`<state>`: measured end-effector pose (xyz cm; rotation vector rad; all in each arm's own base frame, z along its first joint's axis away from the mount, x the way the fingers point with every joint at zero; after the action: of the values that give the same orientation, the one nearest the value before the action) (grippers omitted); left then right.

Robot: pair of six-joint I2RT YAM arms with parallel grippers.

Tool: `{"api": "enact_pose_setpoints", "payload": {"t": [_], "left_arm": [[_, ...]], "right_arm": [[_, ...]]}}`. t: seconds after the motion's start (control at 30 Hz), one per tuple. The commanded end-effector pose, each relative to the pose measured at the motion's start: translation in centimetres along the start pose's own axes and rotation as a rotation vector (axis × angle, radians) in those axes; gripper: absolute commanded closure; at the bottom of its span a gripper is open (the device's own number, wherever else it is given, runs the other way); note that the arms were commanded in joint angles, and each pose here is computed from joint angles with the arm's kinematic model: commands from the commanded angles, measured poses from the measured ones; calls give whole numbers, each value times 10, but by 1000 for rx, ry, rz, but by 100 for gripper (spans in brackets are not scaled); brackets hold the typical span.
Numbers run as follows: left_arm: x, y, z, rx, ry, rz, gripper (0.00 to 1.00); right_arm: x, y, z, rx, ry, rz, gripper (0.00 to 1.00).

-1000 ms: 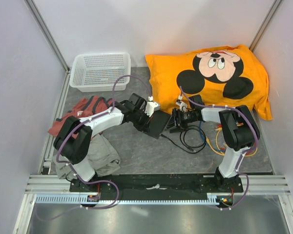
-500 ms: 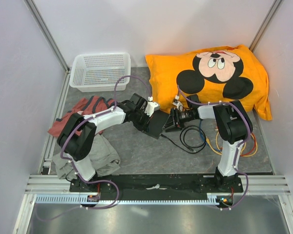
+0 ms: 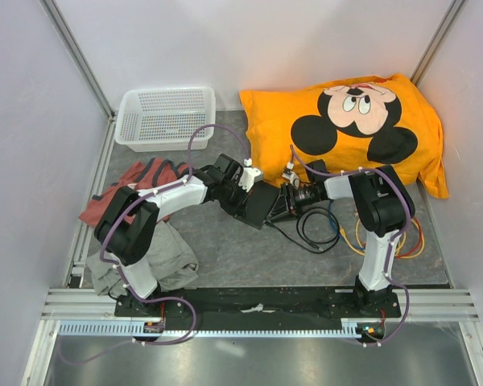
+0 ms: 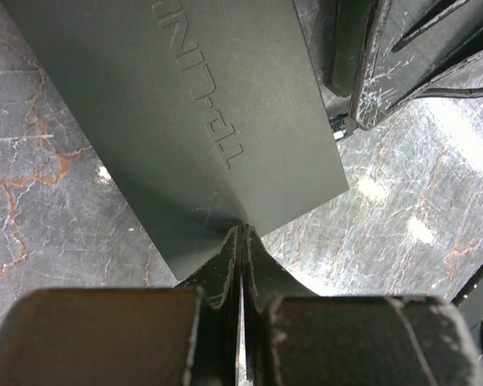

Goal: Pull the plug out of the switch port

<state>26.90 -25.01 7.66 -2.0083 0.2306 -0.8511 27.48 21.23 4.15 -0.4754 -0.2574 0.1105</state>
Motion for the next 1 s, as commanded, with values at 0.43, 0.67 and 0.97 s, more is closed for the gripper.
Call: {"api": "enact_pose_setpoints", "payload": {"t": [0.43, 0.67, 0.97], "left_arm": [[4, 2, -2, -14, -8, -29, 98], [2, 2, -2, -12, -4, -27, 98], [1, 5, -3, -13, 1, -21, 98]], "right_arm": [[-13, 18, -21, -98, -50, 70, 57], [-13, 17, -24, -112, -57, 70, 62], [-13, 19, -28, -147, -47, 73, 59]]}}
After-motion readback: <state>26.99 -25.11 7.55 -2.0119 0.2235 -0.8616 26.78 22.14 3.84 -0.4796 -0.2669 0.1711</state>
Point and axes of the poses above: each gripper's point midway between its finger pads, its own y axis out along the fingers, its own z axis along the line the jaws close on, x = y × z, the point moved 4 cm from there along -y, back along the fingers, and after that the axes turned 9 degrees about -y, right-handed, at the moved point
